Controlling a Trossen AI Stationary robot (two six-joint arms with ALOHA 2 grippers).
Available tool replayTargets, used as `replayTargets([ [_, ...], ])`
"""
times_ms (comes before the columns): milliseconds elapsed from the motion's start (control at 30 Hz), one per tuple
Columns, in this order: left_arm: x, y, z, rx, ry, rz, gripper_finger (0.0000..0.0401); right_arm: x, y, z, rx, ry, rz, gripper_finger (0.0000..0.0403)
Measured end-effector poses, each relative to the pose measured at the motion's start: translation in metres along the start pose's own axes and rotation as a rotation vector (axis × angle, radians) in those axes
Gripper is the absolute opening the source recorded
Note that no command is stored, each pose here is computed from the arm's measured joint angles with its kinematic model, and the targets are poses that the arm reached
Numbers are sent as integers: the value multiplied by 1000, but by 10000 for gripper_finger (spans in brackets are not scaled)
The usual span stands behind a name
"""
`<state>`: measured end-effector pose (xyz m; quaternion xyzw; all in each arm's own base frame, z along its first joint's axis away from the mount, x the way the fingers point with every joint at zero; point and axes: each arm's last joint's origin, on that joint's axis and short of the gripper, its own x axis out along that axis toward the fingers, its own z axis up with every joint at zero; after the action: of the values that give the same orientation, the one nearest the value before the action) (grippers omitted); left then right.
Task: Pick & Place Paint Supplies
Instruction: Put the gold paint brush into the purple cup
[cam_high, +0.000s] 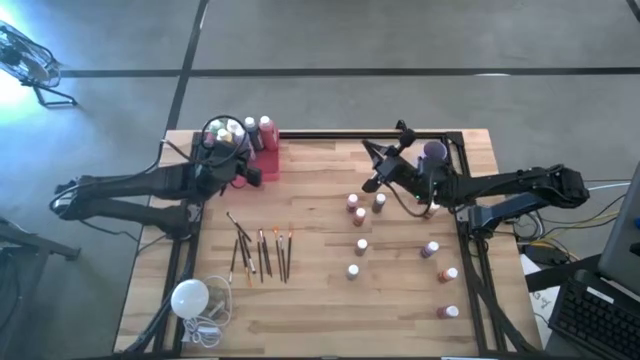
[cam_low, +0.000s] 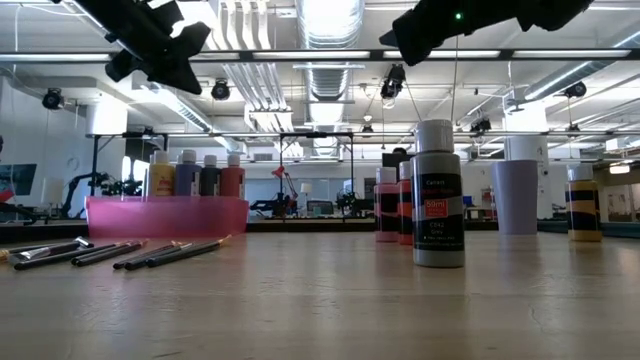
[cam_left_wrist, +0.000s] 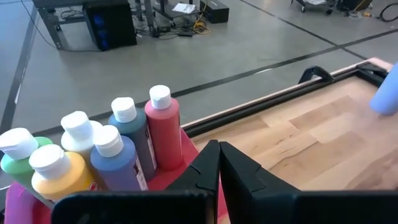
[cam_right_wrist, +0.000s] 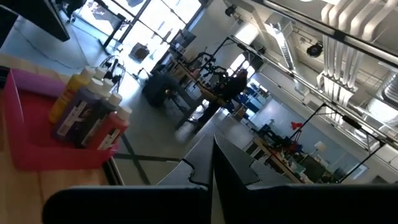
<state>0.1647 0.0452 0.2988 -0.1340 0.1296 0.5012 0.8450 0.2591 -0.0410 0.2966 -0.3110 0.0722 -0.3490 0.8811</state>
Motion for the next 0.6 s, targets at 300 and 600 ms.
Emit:
replayTargets([
  [300,5,-4,-4,94,17,15,16,5,3,2,32,19,11,8],
  [600,10,1,1,117,10,57,14,0,-7,-1,107,149,-183,8],
])
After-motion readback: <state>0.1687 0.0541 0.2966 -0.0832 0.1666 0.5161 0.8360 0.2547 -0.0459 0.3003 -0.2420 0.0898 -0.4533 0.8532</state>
